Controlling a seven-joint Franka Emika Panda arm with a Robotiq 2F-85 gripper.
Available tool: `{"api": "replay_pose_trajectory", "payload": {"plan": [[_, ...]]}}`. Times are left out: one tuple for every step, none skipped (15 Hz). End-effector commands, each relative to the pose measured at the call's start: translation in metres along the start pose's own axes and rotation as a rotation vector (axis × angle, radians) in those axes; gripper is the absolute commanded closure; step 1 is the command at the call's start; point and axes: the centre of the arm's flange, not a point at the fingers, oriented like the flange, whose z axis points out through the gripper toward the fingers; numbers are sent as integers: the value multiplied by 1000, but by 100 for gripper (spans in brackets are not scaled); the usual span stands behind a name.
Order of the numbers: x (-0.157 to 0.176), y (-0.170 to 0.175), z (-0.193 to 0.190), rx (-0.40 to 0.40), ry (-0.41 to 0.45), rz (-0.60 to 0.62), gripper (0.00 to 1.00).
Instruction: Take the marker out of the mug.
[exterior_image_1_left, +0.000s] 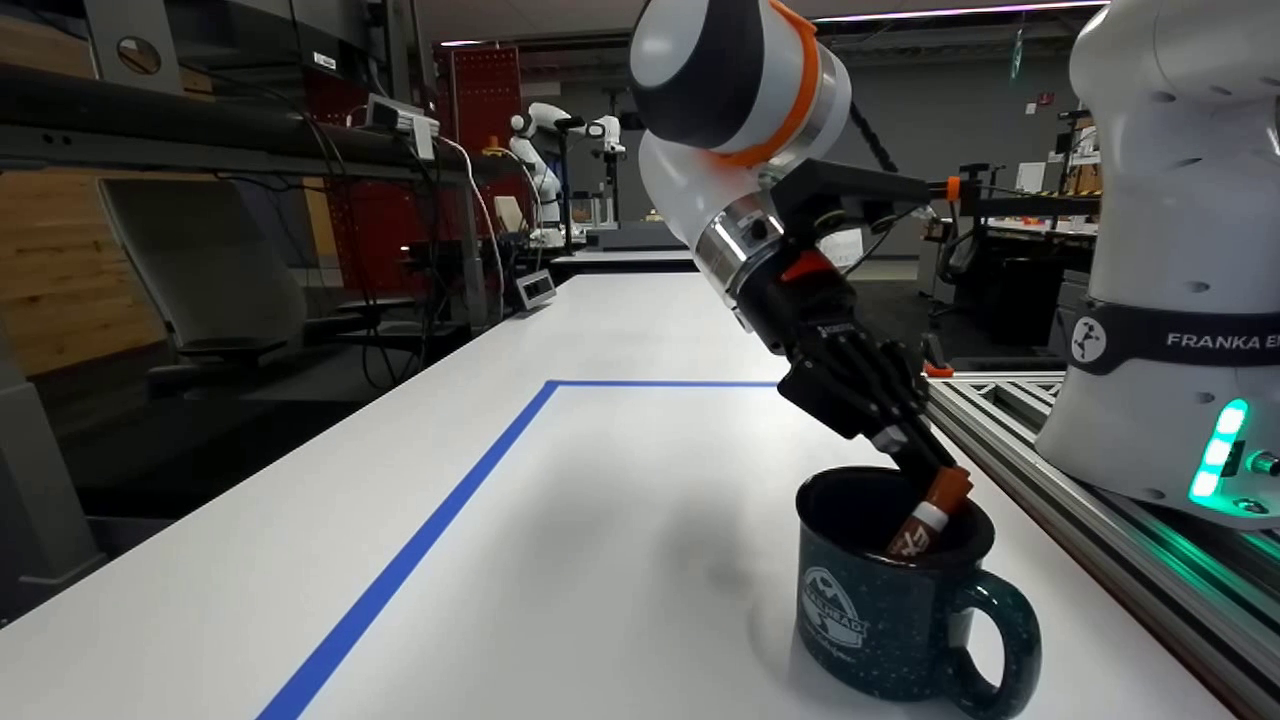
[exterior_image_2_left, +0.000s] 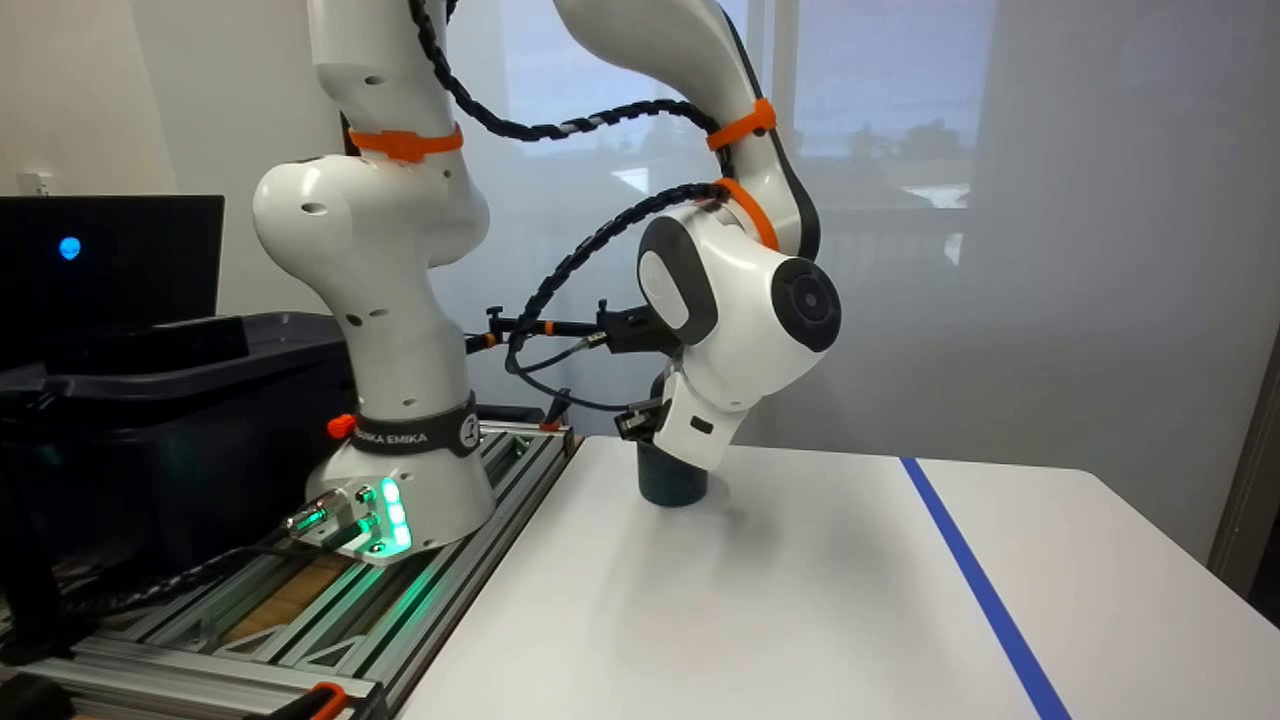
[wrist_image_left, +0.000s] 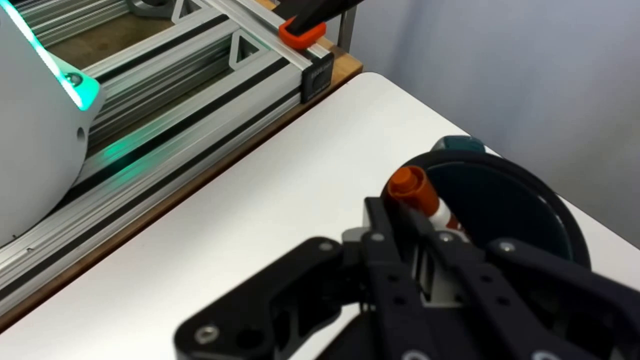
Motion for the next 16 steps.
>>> {"api": "replay_pose_trajectory", "payload": {"plan": [[-11, 4, 1, 33, 9, -12, 97], [-11, 3, 0, 35, 9, -15, 63], [-11, 3, -1, 38, 10, -17, 61], [-11, 2, -2, 40, 11, -20, 56], [-12, 0, -3, 41, 10, -25, 50], [-12, -1, -5, 42, 13, -31, 48], [-12, -3, -7, 43, 16, -36, 47], [-12, -5, -7, 42, 20, -42, 46], [-12, -6, -8, 40, 19, -48, 51], [-12, -7, -7, 40, 19, -52, 55], [-12, -8, -7, 39, 19, -56, 55], [-12, -9, -6, 38, 17, -59, 60], [-12, -9, -5, 38, 17, -61, 58], [-12, -10, -4, 38, 15, -63, 63], [-12, -10, -3, 40, 14, -65, 59], [-13, -11, -2, 41, 13, -67, 59]]}}
